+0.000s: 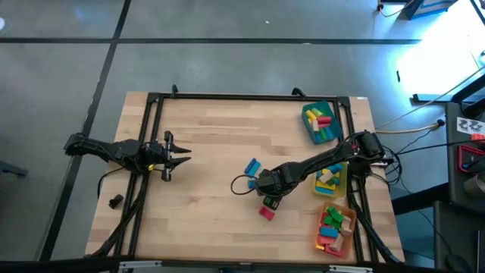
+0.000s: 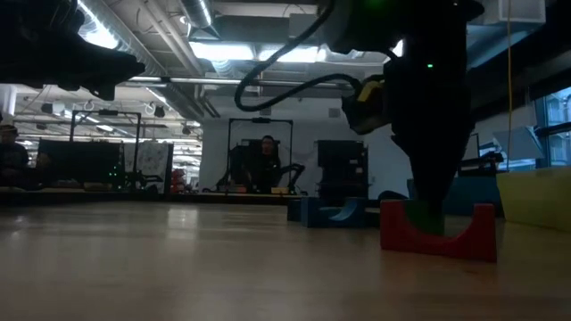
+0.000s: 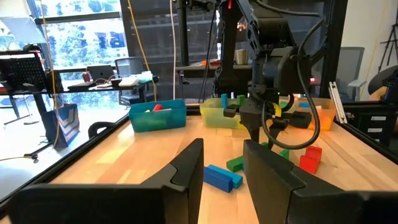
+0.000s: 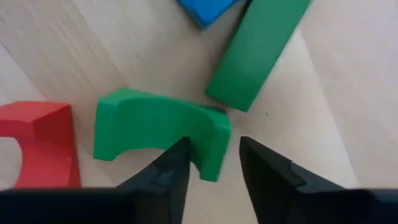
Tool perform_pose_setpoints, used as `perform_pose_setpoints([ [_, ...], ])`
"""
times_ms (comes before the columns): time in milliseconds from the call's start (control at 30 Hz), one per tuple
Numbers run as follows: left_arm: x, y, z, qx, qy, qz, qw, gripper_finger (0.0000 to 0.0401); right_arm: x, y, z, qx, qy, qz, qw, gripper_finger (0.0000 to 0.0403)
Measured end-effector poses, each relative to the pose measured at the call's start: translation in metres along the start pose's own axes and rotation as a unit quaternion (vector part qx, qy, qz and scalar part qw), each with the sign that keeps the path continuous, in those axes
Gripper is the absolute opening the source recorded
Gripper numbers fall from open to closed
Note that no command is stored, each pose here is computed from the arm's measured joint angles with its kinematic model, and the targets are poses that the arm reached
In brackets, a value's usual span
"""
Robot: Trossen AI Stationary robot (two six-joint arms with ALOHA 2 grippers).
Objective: Sort blocks by size
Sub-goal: Put the green arch block into the orange bin
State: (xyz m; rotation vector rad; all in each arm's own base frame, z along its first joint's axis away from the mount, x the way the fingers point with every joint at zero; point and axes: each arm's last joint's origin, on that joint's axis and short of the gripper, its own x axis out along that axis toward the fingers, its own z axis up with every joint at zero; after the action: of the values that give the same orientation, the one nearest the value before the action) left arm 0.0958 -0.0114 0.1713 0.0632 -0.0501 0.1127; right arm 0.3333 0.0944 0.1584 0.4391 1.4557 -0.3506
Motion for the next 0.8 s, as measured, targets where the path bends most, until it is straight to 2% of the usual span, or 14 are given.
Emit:
perform_pose_setpoints([
  [333, 0.000, 0.000, 0.000, 0.000, 0.000, 0.000, 1.000, 0.0100, 0.002, 0.003, 0.003, -0.006, -0.019, 0.025, 0.999, 0.0040],
  [567, 0.000, 0.000, 0.000, 0.000, 0.000, 0.000, 1.000, 0.0100, -0.003, 0.004, 0.004, -0.014, -0.011, 0.020, 1.000, 0.0039],
  [800, 0.000, 0.000, 0.000, 0.000, 0.000, 0.000, 1.000, 0.0100, -0.022, 0.005, 0.003, -0.032, 0.035, -0.001, 0.999, 0.0040],
])
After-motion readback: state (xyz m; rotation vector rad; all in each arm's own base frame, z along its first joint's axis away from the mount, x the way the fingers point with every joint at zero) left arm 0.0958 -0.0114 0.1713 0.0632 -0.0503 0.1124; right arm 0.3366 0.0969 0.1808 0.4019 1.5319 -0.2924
